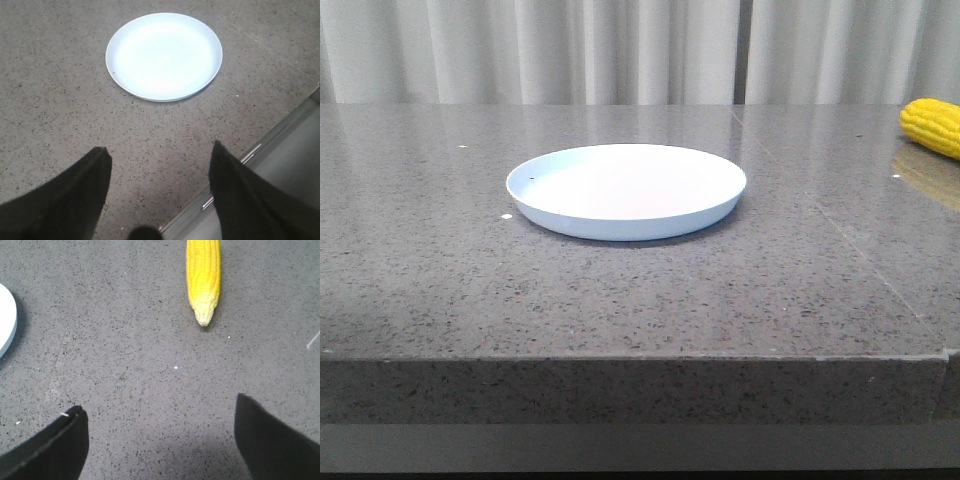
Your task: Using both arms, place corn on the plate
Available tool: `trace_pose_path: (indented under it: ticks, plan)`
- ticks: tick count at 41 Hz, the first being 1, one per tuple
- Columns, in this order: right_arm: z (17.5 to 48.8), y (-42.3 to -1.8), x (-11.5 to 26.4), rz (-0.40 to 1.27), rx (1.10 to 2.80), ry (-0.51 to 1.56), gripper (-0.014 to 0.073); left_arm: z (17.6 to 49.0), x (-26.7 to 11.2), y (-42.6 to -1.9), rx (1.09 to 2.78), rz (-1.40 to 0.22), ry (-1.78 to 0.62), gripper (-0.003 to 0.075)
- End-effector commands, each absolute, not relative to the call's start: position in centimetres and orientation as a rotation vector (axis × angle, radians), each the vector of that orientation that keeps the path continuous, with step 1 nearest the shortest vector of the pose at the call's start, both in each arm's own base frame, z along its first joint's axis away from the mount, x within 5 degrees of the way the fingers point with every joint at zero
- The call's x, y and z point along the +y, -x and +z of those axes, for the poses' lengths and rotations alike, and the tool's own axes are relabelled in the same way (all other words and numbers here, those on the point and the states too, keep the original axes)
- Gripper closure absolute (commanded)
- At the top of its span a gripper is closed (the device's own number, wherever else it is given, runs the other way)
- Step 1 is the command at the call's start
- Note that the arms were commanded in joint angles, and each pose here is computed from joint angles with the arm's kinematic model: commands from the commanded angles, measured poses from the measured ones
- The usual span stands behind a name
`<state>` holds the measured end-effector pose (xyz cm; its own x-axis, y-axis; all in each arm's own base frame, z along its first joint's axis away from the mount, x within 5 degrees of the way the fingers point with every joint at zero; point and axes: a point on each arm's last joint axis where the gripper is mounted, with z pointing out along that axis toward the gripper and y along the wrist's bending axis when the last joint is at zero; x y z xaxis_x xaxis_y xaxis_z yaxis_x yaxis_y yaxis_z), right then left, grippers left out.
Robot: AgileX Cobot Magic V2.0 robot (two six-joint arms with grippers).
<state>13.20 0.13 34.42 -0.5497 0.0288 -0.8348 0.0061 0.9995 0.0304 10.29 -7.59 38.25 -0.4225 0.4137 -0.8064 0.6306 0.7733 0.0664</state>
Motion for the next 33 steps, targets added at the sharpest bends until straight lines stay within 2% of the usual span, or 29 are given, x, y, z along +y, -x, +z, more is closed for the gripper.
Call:
trace_pose_path:
  ticks: [1, 20, 33]
  plan:
    - [36.0, -13.6, 0.1, 0.028, 2.054, -0.026, -0.0021, 39.6, -7.8, -10.4, 1.984, -0.342, -0.741, 0.0293]
    - [36.3, -14.5, 0.0, 0.009, 2.038, -0.019, -0.0021, 39.6, -7.7, -10.3, 1.985, -0.342, -0.741, 0.0294]
    - [37.8, -20.8, -1.2, -0.024, 2.163, -0.080, -0.0023, 39.6, -7.7, -10.3, 1.985, -0.342, -0.741, 0.0302]
